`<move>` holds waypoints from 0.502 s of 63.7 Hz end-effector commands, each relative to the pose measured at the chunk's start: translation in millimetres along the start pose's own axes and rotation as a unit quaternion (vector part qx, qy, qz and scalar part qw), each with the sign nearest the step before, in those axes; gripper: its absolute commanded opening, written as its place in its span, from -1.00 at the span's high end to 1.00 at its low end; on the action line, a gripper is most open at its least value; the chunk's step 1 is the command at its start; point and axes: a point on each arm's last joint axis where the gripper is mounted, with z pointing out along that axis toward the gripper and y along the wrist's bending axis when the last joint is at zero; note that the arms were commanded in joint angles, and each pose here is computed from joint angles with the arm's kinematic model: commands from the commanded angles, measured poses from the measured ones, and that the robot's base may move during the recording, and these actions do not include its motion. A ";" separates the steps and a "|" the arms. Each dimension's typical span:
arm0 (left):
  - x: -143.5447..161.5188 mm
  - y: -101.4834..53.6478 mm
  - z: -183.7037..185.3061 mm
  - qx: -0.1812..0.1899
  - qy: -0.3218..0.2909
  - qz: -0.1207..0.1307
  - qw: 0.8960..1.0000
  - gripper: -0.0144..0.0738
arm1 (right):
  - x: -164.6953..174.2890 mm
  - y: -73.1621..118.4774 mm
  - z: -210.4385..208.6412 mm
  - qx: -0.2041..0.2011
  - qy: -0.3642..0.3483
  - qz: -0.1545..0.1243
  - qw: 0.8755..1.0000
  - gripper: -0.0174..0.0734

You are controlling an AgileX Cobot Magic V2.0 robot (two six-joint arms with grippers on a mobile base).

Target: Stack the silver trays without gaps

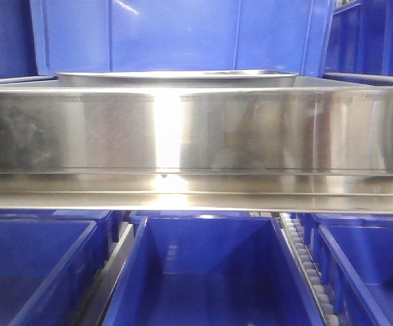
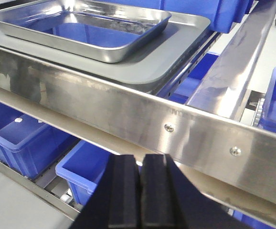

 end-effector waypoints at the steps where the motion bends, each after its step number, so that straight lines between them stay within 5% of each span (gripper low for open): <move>1: -11.0 1.3 -3.4 -0.007 -0.063 -0.004 0.998 0.78 | -15.5 2.2 -4.7 -0.008 -0.055 -0.013 0.998 0.51; 19: -11.0 1.3 -3.4 -0.007 -0.063 -0.004 0.998 0.78 | -15.3 2.0 -4.2 -0.008 -0.066 -0.013 0.998 0.51; 24: -11.0 1.3 -3.4 -0.007 -0.063 -0.004 0.998 0.78 | -14.2 -0.5 -1.9 0.009 -0.084 -0.022 0.996 0.51; 32: -11.0 1.3 -3.4 -0.007 -0.063 -0.004 0.998 0.78 | -10.3 -8.4 1.1 0.058 -0.121 0.004 0.991 0.51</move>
